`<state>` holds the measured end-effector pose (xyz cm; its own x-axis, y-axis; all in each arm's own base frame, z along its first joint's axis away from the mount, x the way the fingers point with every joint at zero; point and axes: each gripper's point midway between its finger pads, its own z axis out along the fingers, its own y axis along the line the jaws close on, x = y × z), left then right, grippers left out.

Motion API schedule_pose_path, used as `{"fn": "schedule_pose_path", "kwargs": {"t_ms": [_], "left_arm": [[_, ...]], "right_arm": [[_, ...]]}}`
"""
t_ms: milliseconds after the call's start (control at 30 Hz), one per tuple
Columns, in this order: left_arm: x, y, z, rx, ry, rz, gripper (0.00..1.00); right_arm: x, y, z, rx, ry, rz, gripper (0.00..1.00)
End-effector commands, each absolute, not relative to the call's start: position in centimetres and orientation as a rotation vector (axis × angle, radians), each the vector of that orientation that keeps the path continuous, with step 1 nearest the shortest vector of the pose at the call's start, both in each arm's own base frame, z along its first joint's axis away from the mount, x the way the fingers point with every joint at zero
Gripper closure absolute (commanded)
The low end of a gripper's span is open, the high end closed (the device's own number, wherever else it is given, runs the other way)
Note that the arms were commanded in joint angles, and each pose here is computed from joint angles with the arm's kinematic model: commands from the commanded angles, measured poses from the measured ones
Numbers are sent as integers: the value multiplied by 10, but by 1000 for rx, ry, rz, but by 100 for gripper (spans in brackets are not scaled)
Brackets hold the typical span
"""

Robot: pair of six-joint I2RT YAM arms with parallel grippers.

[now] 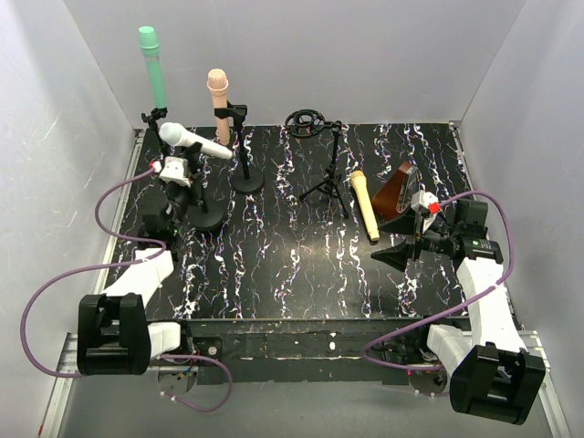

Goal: Attach the microphones to the stand

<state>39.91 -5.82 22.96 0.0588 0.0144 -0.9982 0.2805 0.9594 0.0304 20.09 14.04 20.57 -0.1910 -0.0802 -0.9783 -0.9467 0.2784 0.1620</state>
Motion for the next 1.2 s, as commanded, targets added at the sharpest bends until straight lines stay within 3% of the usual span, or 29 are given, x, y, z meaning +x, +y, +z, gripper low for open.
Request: {"fn": "schedule_pose_path", "kwargs": {"t_ms": [0,367,400,600,767,1167], "left_arm": [[412,-3,262,93,1401,-54,100],[430,20,236,65,1462,-22,100],[430,21,234,55,1468,-21,95],[413,27,229,-37,1481,-26,25],[390,28,227,-82,1510,-28,4],[338,19,194,-414,1735,-215,2]], "right_arm": [[200,139,213,-1000,1497,1050,8],[201,136,212,-989,1501,1044,8],[201,136,211,-987,1504,1045,7],[203,135,210,-983,1511,1037,7],[204,133,209,-982,1515,1027,7],[207,129,206,-962,1531,1005,7]]}}
